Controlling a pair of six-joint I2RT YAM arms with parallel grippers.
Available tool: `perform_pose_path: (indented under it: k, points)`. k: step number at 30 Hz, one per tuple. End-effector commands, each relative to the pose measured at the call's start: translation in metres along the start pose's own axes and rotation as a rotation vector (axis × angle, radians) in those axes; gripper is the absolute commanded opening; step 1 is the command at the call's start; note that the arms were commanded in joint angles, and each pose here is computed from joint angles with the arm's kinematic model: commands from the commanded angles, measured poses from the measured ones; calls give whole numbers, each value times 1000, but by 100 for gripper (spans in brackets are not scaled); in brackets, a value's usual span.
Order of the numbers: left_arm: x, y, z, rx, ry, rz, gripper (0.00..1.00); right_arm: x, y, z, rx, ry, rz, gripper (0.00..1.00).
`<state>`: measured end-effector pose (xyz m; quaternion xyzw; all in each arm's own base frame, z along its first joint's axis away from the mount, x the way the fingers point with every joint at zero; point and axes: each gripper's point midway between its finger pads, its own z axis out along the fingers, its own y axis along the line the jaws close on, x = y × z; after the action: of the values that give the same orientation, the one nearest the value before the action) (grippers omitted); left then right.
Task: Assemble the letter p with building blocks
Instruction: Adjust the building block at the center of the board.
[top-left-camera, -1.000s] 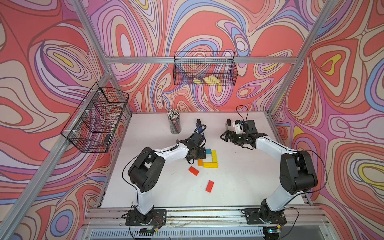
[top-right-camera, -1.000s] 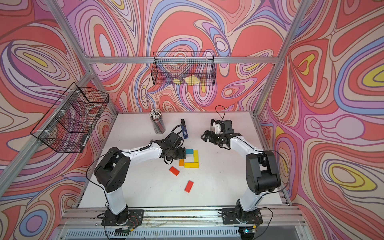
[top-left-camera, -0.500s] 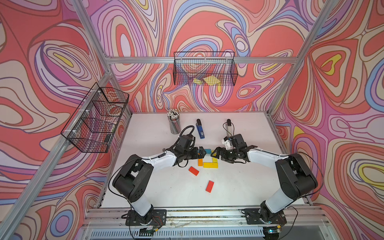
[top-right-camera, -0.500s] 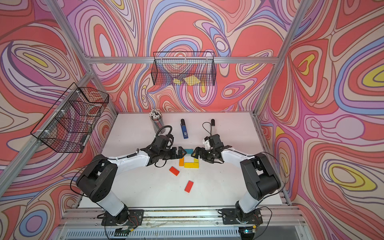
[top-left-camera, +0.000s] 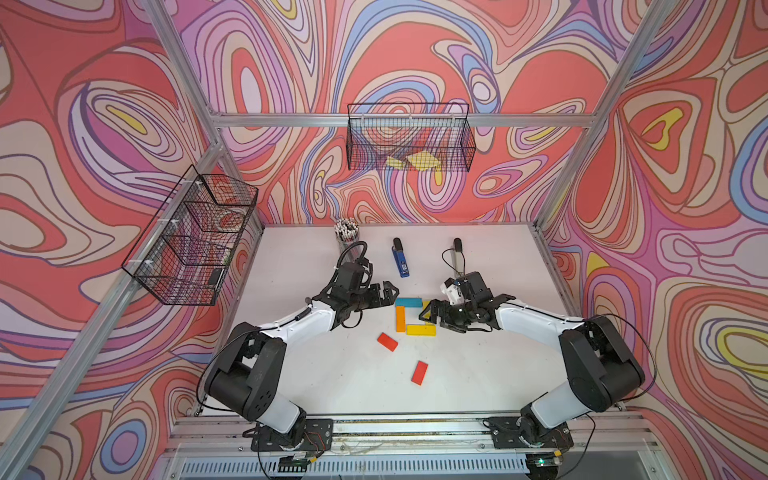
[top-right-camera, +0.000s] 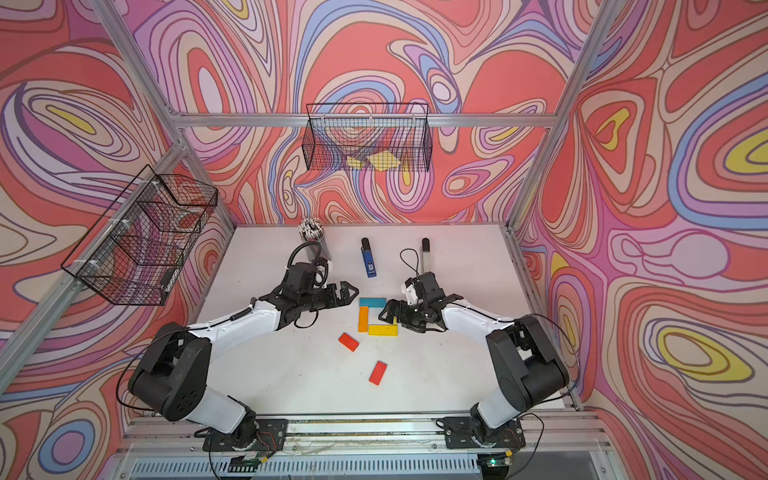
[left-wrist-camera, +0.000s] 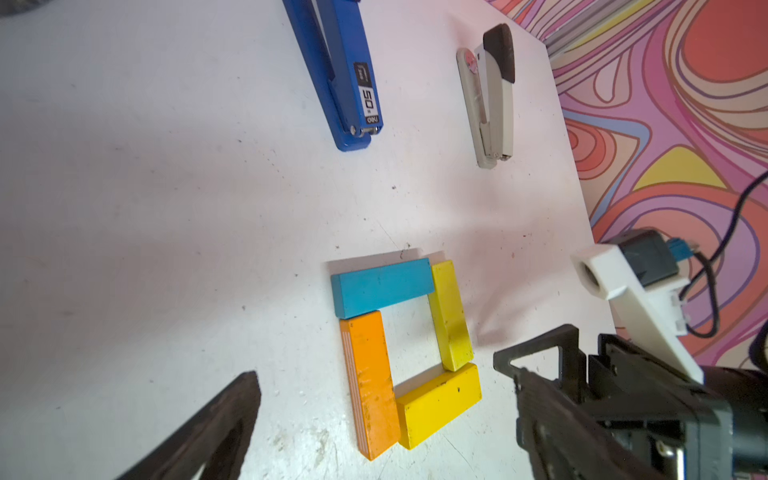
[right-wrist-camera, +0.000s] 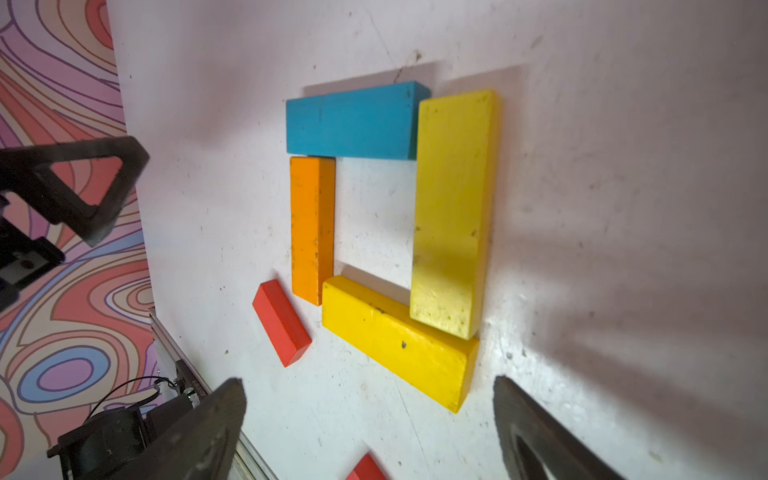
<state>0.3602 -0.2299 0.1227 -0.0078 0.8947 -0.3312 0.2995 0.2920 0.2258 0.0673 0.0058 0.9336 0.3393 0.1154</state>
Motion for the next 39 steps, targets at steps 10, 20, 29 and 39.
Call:
perform_pose_path:
  k: [10,20,29,39]
  points:
    - [-13,15,-12,-82,-31,14,99,10,3,7,12,30,18,96]
    - [-13,23,-14,-110,-29,8,99,9,8,13,9,39,8,96]
    - [-14,28,-14,-120,-29,5,99,8,12,18,5,44,0,96]
    - [-13,30,-16,-127,-25,7,99,7,15,22,0,49,-3,96]
